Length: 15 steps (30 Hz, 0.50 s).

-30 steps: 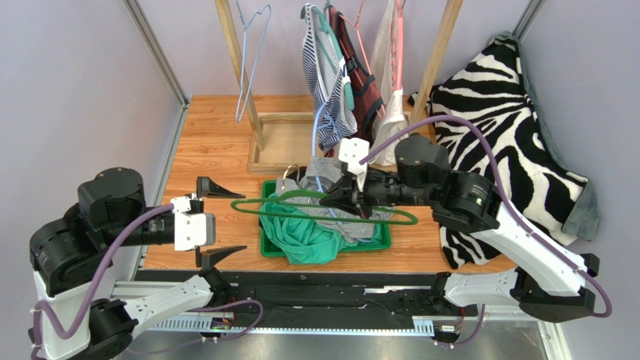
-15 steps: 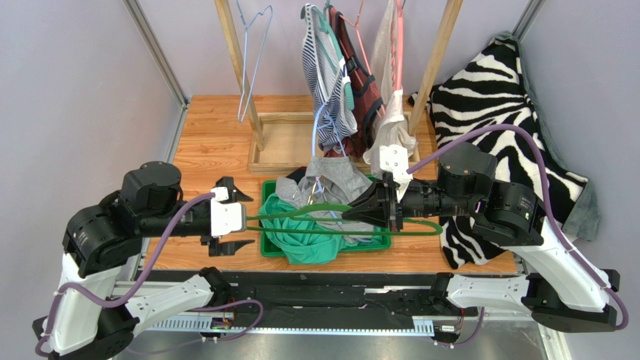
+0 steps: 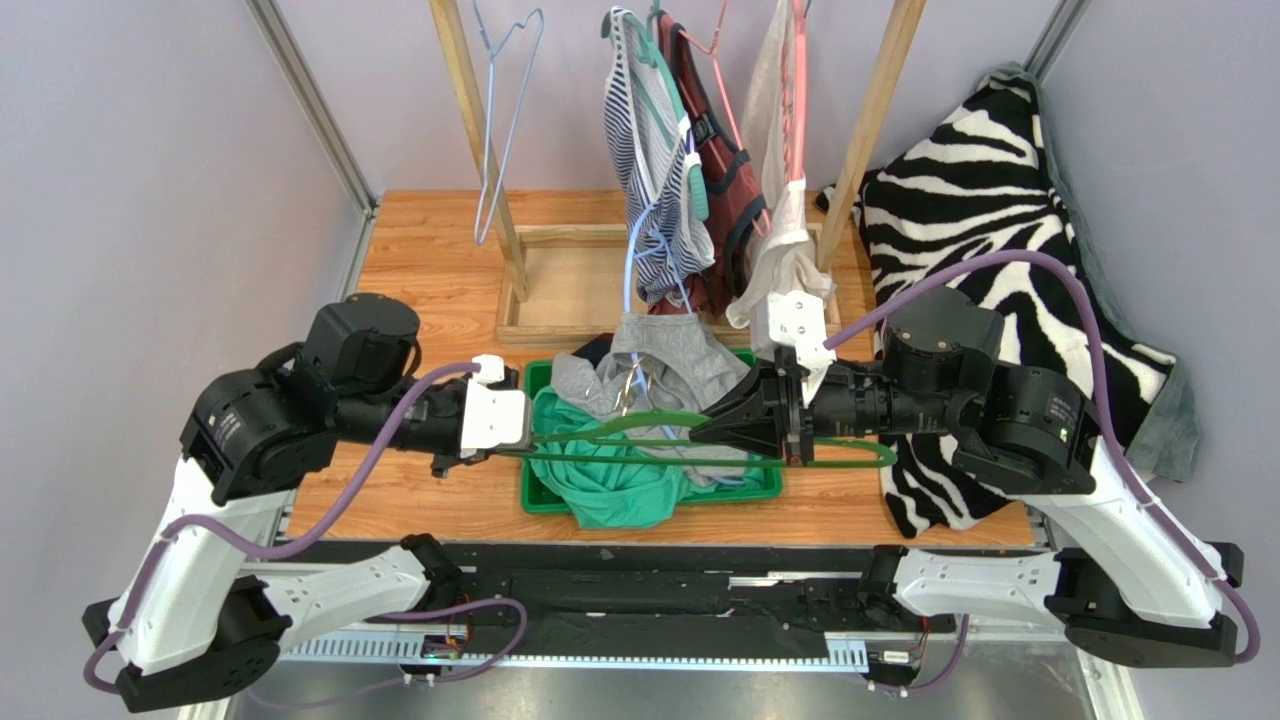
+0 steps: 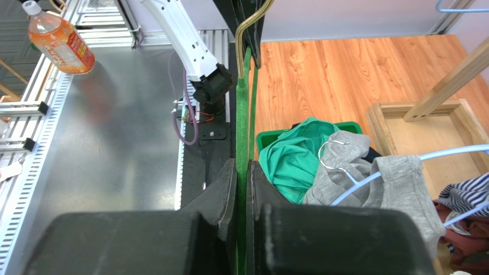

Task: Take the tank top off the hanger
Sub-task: Place the hanger at the clothesline.

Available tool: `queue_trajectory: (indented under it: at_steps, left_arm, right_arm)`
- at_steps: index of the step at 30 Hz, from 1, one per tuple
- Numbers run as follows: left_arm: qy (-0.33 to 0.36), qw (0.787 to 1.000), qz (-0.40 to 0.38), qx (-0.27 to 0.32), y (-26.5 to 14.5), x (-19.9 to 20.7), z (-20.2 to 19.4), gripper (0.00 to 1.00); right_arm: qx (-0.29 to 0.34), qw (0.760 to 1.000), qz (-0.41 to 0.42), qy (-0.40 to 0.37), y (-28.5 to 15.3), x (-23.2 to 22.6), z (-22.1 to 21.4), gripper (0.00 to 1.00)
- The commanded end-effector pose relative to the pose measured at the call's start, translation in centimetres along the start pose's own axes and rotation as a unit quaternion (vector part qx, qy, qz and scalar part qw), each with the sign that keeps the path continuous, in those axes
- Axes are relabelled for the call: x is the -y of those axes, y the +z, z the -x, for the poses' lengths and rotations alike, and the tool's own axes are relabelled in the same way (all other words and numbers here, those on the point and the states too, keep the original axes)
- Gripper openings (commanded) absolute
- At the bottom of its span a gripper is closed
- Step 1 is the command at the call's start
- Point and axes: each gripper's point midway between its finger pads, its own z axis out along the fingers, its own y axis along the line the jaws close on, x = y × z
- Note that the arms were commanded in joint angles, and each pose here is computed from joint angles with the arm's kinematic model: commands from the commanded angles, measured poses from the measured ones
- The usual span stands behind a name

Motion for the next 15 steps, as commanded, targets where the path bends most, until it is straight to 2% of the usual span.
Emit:
queue_trajectory:
  at_steps: [1,2,4,5,7,10,15]
  left_arm:
    - [-0.04,0.996,-0.067,-0.036,-0.1,2.9,-1.7,0.0]
    - [-0.056,0.996,-0.057,-0.042,0.1,2.6,-2.0,0.0]
    - [-0.071,0.996,-0.022,-0.044,0.4,1.3,-2.0,0.0]
    - [-0.087,0.995,0.006,-0.057,0.3,0.5,-2.6,0.0]
    - [-0.096,0.992,0.058,-0.056,0.2,-1.1,-2.9,0.0]
    - [-0.107,0.984,0.123,-0.079,-0.5,-3.2,-4.1,0.0]
    - [-0.118,0.974,0.17,-0.095,-1.0,-4.8,-4.9,0.0]
  right_arm:
    - [0.088,0.994,-0.053,-0.029,-0.5,1.7,4.1,0.1]
    - [0.088,0.99,-0.111,-0.023,-0.4,3.9,3.6,0.32]
    - [0.121,0.976,-0.179,-0.029,-1.4,6.2,5.0,0.51]
    - [0.132,0.966,-0.22,-0.03,-2.0,7.6,5.5,0.67]
    - [0.138,0.958,-0.249,-0.034,-2.6,8.5,5.9,0.77]
    - [0.14,0.965,-0.219,-0.041,-2.2,7.5,6.9,0.9]
    - [0.086,0.988,-0.123,-0.027,-0.1,4.5,5.9,1.0]
